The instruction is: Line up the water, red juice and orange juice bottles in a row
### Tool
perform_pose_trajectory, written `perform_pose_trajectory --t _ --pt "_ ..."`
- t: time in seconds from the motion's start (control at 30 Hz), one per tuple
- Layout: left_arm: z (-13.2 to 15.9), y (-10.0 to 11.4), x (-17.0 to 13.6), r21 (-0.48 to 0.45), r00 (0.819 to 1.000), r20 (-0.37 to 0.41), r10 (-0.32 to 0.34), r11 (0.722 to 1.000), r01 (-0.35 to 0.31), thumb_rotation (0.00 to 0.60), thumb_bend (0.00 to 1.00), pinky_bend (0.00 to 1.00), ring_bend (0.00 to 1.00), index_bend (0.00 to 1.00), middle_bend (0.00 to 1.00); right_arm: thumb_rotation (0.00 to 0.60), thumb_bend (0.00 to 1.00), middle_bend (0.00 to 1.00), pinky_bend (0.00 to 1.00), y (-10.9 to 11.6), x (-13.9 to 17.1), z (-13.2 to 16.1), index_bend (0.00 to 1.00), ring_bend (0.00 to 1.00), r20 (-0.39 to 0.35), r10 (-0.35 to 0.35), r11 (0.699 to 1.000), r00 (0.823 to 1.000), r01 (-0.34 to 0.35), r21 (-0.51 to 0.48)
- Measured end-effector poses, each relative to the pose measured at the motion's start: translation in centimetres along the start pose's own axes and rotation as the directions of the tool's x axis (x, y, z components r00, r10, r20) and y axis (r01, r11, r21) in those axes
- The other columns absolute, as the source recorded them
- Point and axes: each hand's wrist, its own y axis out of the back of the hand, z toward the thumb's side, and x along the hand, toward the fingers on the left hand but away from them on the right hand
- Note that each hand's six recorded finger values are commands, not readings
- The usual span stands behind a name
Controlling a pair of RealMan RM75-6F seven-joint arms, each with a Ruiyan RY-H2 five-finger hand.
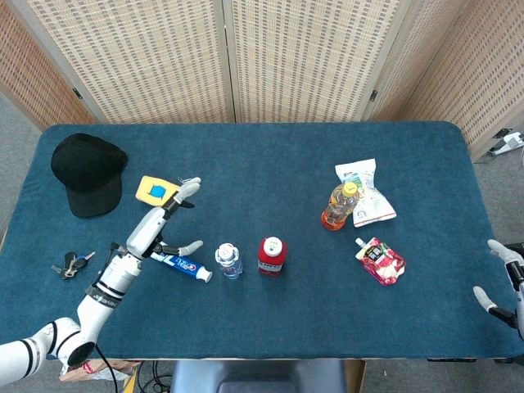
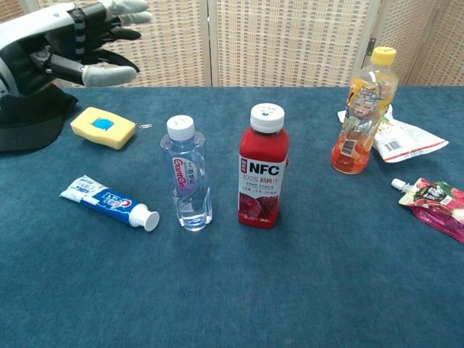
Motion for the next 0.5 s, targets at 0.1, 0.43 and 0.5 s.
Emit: perform_pose_trajectory --t 0.1,0.43,0.5 --pt "-0.9 2.0 -0.6 0.026 0.997 -0.045 0.061 0.998 -0.060 0.600 0.20 0.21 0.03 0.00 0.00 0.600 0.21 0.33 0.26 -0.1 -0.2 0.2 0.22 0.22 -0.010 0.011 1.000 1.000 -0.011 -0.002" --pt "-4.6 8.7 -4.5 0.222 0.948 -0.221 0.228 0.959 -0.179 0.600 0.20 0.21 0.03 0.00 0.00 0.600 0.21 0.33 0.26 -0.7 -1.1 1.1 0.22 0.22 -0.046 0.051 0.998 0.998 -0.052 -0.035" --pt "-5.3 9.3 -5.5 0.266 0.936 -0.250 0.246 0.947 -0.178 0.600 0.20 0.21 0.03 0.00 0.00 0.600 0.21 0.33 0.26 -0.9 -1.3 1.3 0.22 0.22 -0.050 0.060 0.997 0.997 -0.062 -0.039"
